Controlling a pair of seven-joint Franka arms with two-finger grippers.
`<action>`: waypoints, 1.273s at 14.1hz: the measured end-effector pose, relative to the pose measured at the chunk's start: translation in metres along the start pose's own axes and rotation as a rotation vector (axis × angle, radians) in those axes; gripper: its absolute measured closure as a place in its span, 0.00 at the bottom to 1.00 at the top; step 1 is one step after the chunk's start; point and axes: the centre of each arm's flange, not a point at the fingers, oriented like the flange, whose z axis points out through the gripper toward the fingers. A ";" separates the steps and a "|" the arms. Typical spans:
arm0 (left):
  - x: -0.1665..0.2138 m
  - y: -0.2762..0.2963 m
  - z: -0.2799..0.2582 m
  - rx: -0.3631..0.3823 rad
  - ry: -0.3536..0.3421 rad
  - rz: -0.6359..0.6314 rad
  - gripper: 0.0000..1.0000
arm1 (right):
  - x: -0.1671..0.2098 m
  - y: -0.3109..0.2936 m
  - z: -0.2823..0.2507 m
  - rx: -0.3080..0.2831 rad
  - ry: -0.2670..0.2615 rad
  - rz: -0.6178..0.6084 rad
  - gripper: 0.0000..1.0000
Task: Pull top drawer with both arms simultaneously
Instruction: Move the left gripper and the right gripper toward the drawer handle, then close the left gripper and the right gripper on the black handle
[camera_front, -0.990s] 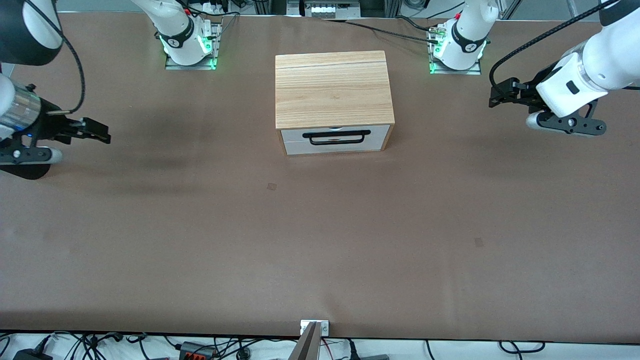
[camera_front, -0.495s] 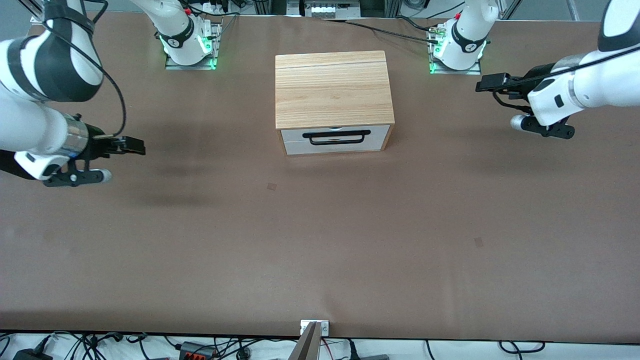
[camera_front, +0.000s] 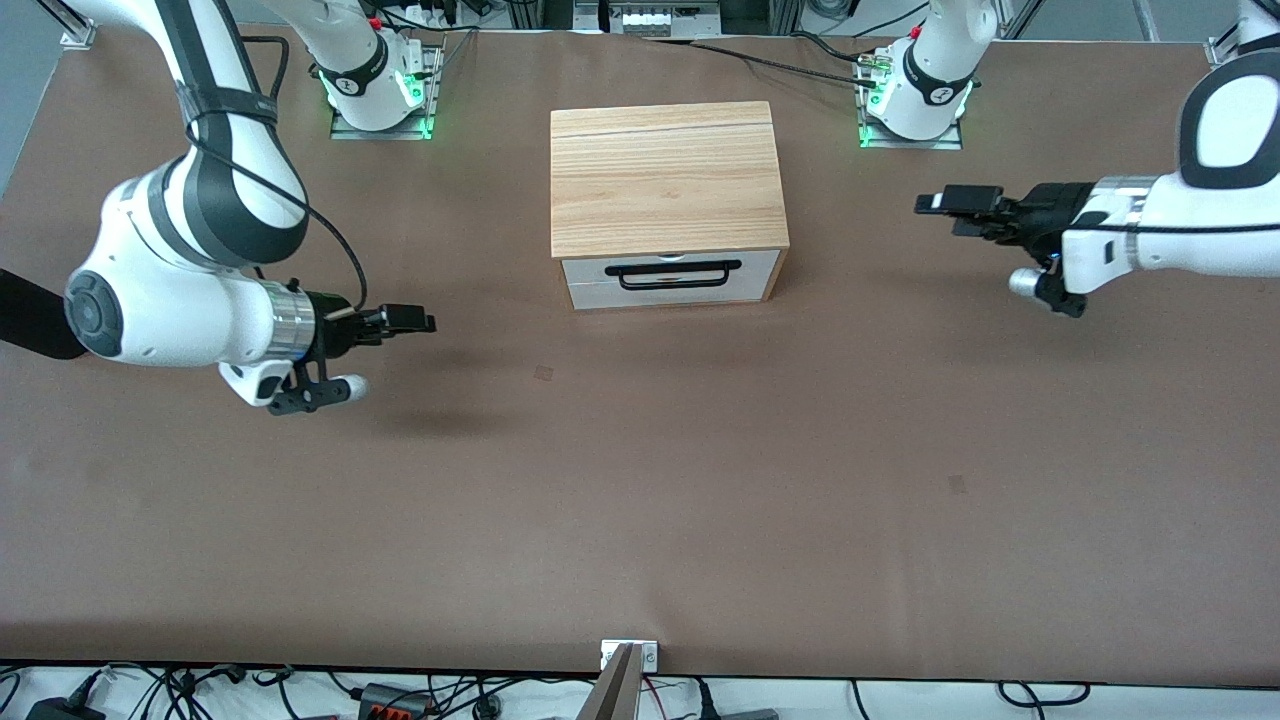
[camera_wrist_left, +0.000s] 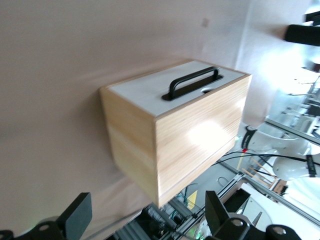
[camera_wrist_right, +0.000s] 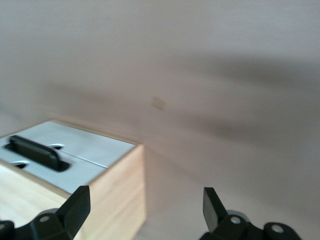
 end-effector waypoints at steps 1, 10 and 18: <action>0.007 -0.004 0.019 -0.031 0.031 0.031 0.00 | 0.004 -0.002 0.007 0.046 0.009 -0.030 0.00; 0.038 -0.048 0.159 -0.430 0.245 0.212 0.00 | 0.021 0.012 0.124 0.706 0.137 -0.176 0.00; 0.051 -0.071 0.284 -0.648 0.340 0.236 0.00 | -0.002 -0.027 0.220 0.859 0.107 -0.186 0.00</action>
